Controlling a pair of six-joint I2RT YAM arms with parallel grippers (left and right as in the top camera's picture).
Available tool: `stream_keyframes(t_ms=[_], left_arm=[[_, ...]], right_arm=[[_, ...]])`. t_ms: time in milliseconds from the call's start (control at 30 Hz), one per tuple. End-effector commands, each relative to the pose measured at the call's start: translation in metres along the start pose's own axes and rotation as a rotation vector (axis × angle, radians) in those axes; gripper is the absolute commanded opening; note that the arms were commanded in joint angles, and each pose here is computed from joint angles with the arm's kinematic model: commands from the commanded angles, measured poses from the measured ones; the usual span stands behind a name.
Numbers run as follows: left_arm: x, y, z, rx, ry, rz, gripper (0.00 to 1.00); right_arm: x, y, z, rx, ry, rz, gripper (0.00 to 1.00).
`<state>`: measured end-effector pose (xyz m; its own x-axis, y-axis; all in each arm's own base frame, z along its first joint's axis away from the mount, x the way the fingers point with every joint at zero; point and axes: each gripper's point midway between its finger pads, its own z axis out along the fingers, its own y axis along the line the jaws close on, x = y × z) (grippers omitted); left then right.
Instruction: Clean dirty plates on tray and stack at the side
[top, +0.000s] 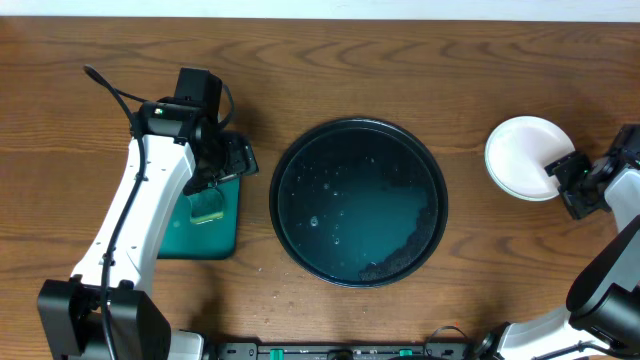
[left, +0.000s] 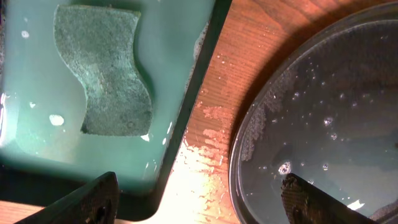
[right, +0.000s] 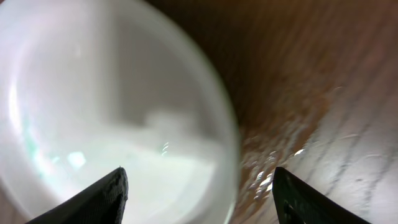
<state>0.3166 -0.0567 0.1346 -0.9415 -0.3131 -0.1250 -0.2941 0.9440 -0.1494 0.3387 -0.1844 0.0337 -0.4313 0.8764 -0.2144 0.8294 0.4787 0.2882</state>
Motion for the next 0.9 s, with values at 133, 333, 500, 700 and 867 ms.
stream_keyframes(t_ms=[133,333,500,700,867], left_arm=[[-0.016,0.005,-0.004,-0.045,-0.072,0.029,0.84],[-0.029,-0.001,-0.023,-0.022,-0.137,0.04,0.84],[-0.031,-0.006,-0.068,0.028,-0.254,0.085,0.84],[-0.005,0.004,-0.153,0.104,-0.489,0.092,0.84],[0.03,0.016,-0.206,0.174,-0.643,0.095,0.84]], right_arm=[[-0.012,0.084,-0.083,-0.219,-0.118,-0.293,0.75],[0.032,0.136,-0.146,-0.28,-0.222,-0.743,0.99],[0.055,0.155,-0.175,-0.288,-0.298,-0.833,0.99],[0.064,0.16,-0.182,-0.305,-0.307,-0.855,0.99],[0.072,0.149,-0.177,-0.275,-0.25,-0.854,0.99]])
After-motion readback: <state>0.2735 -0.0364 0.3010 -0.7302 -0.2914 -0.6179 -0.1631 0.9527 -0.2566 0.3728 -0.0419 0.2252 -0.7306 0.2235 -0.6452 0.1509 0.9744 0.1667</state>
